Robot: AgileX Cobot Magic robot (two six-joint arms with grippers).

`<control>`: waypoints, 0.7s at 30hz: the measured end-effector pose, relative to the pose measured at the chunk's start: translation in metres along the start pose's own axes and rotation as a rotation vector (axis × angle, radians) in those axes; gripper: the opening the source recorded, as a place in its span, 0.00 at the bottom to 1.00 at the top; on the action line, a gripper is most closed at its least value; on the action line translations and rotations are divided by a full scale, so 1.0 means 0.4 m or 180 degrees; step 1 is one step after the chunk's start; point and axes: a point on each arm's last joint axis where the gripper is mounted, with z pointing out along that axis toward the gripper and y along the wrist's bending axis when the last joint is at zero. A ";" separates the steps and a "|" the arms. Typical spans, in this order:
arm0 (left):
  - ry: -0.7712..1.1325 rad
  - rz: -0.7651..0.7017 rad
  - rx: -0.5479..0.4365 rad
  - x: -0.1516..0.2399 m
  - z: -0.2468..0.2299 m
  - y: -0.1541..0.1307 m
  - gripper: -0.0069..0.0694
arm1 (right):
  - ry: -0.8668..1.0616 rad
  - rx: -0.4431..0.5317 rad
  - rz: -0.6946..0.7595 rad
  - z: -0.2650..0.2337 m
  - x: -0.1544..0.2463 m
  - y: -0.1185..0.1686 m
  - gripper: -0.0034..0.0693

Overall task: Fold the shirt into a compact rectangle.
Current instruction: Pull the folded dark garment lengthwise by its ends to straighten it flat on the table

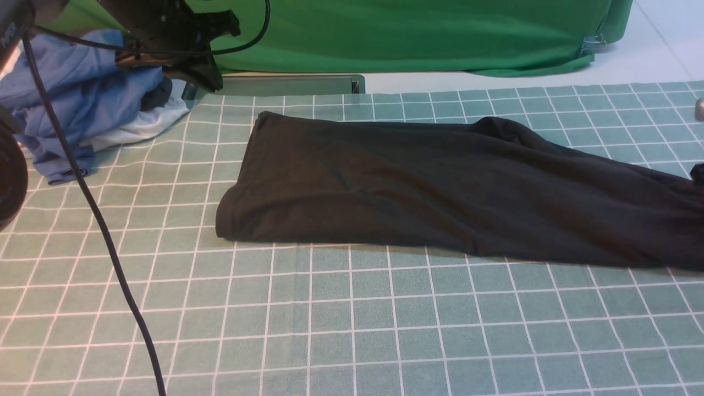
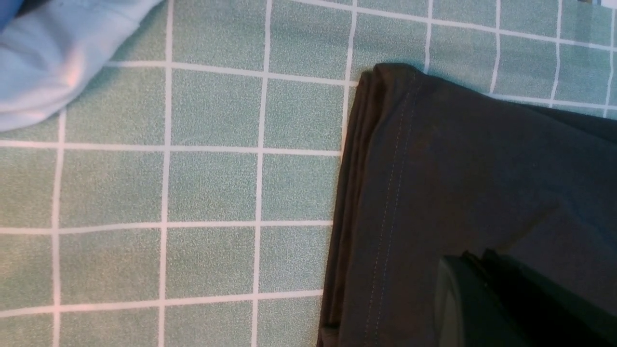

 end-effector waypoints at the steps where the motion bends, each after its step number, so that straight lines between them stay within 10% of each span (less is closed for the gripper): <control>1: 0.0000 0.0001 -0.0004 0.000 0.000 0.000 0.11 | -0.0063 0.0013 0.0004 -0.015 -0.012 -0.003 0.12; 15: -0.0047 0.0013 -0.0004 -0.003 0.000 0.000 0.11 | -0.0525 0.0161 -0.0041 0.008 -0.068 -0.015 0.16; 21: -0.0070 0.0007 0.0013 -0.005 0.000 -0.001 0.11 | -0.0532 0.0180 0.0045 0.031 -0.073 -0.015 0.47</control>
